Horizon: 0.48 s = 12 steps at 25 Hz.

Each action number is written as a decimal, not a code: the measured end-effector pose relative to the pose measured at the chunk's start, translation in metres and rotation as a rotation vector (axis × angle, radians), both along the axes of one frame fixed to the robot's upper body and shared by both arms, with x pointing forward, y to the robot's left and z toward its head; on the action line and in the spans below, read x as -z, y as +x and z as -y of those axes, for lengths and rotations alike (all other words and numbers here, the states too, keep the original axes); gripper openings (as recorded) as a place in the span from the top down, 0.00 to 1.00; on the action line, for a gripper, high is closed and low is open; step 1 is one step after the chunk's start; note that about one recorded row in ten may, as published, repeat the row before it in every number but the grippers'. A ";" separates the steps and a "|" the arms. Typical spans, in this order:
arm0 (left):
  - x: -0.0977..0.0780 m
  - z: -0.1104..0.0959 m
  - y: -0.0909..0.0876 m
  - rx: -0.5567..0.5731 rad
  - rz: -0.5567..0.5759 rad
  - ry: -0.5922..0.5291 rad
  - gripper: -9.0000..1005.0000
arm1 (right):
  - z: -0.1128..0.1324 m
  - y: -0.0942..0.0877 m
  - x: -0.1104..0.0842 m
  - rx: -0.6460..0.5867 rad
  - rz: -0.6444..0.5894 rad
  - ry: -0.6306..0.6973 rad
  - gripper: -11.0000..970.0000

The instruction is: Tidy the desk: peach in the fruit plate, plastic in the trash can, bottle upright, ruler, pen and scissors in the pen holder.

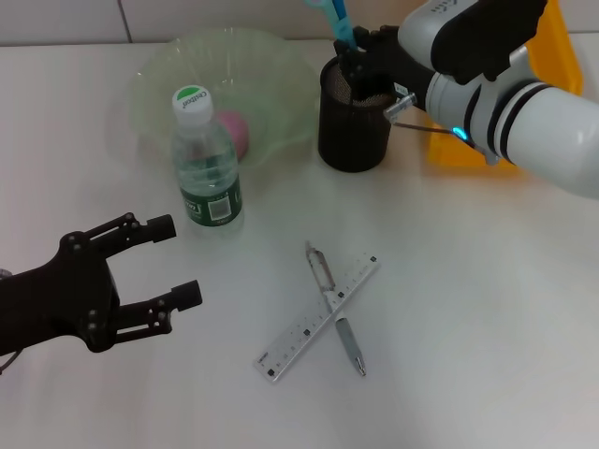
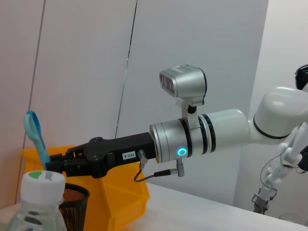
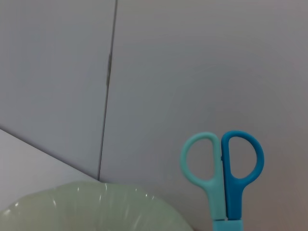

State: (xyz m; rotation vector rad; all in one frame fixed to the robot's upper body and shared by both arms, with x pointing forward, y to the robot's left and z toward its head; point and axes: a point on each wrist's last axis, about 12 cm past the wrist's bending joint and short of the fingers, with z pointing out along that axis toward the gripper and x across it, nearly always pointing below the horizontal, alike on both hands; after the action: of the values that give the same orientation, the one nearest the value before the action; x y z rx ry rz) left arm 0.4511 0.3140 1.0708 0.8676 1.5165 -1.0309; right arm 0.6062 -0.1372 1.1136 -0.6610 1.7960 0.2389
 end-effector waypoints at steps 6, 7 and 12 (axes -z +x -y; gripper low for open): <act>0.000 0.000 0.000 0.003 0.001 0.001 0.16 | 0.002 -0.005 0.005 -0.006 -0.035 0.010 0.71; 0.000 0.000 -0.001 0.004 0.002 0.000 0.16 | 0.003 -0.008 0.003 -0.002 -0.032 0.022 0.70; -0.001 0.000 -0.002 0.006 0.004 -0.003 0.16 | 0.005 -0.016 -0.004 0.004 -0.015 0.062 0.61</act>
State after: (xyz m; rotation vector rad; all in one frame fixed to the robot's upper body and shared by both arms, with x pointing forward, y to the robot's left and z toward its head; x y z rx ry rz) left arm 0.4490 0.3142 1.0714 0.8716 1.5094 -1.0354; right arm 0.5903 -0.1425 1.1181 -0.6125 1.7973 0.2962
